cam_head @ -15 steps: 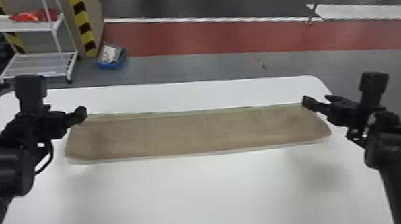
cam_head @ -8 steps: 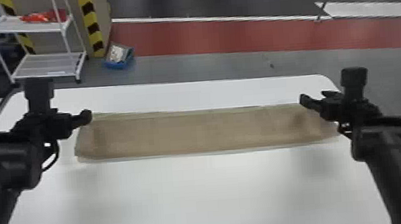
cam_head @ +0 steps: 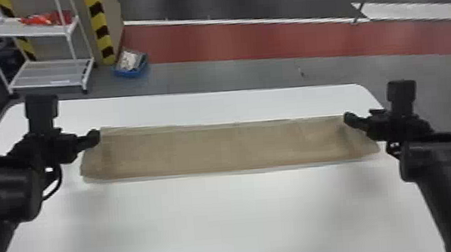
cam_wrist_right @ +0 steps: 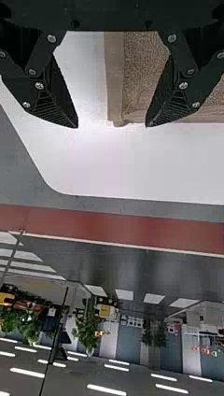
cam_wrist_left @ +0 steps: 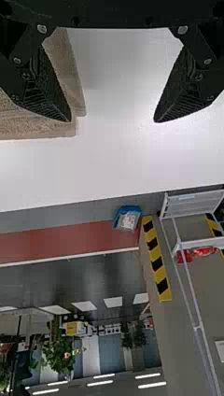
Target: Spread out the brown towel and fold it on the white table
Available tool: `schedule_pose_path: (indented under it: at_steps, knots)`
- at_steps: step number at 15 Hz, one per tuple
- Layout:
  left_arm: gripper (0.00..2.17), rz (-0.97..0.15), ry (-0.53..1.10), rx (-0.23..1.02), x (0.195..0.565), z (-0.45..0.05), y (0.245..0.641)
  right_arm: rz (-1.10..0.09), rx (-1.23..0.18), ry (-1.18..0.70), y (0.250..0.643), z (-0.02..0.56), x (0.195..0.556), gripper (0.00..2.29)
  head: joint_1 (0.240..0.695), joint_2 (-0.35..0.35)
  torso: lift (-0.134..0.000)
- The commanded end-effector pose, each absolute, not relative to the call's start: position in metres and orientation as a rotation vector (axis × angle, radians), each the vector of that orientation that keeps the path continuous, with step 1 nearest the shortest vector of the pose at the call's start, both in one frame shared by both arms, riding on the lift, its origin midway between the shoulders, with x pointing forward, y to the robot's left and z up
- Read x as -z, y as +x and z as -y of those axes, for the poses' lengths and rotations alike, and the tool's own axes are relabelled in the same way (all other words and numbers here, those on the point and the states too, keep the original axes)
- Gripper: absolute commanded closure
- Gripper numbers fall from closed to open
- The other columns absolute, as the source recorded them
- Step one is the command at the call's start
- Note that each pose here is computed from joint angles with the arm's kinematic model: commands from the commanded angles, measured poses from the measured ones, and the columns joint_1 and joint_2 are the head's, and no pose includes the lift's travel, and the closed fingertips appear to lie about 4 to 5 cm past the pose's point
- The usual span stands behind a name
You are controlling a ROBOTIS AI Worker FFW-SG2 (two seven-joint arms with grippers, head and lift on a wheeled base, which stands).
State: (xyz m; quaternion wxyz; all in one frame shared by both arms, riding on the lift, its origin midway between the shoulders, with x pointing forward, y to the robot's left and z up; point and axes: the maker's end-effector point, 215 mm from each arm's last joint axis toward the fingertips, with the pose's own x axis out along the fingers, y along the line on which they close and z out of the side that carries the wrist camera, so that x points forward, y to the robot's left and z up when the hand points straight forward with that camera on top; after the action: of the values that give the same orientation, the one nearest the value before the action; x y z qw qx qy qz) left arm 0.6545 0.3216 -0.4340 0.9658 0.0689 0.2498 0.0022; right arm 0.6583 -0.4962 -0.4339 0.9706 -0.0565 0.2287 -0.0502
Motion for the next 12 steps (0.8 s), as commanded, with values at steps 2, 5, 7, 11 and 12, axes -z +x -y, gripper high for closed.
schedule_pose_path:
  at_steps: [2, 5, 7, 11, 12]
  knots:
    - [0.27, -0.507, 0.142, 0.002, 0.438, -0.317, 0.650, -0.505, 0.102, -0.113, 0.651, 0.498, 0.447, 0.41, 0.695, -0.143, -0.124]
    - [0.27, -0.500, 0.143, 0.008, 0.435, -0.314, 0.648, -0.527, 0.106, -0.110, 0.648, 0.500, 0.453, 0.53, 0.695, -0.149, -0.124]
    - [0.27, -0.497, 0.143, 0.014, 0.435, -0.313, 0.646, -0.540, 0.104, -0.114, 0.647, 0.501, 0.456, 0.62, 0.695, -0.153, -0.124]
    - [0.27, -0.484, 0.145, 0.013, 0.429, -0.313, 0.646, -0.538, 0.104, -0.107, 0.647, 0.501, 0.456, 0.67, 0.695, -0.157, -0.124]
    - [0.27, -0.489, 0.145, 0.013, 0.430, -0.313, 0.645, -0.537, 0.104, -0.109, 0.648, 0.501, 0.455, 0.67, 0.695, -0.157, -0.124]
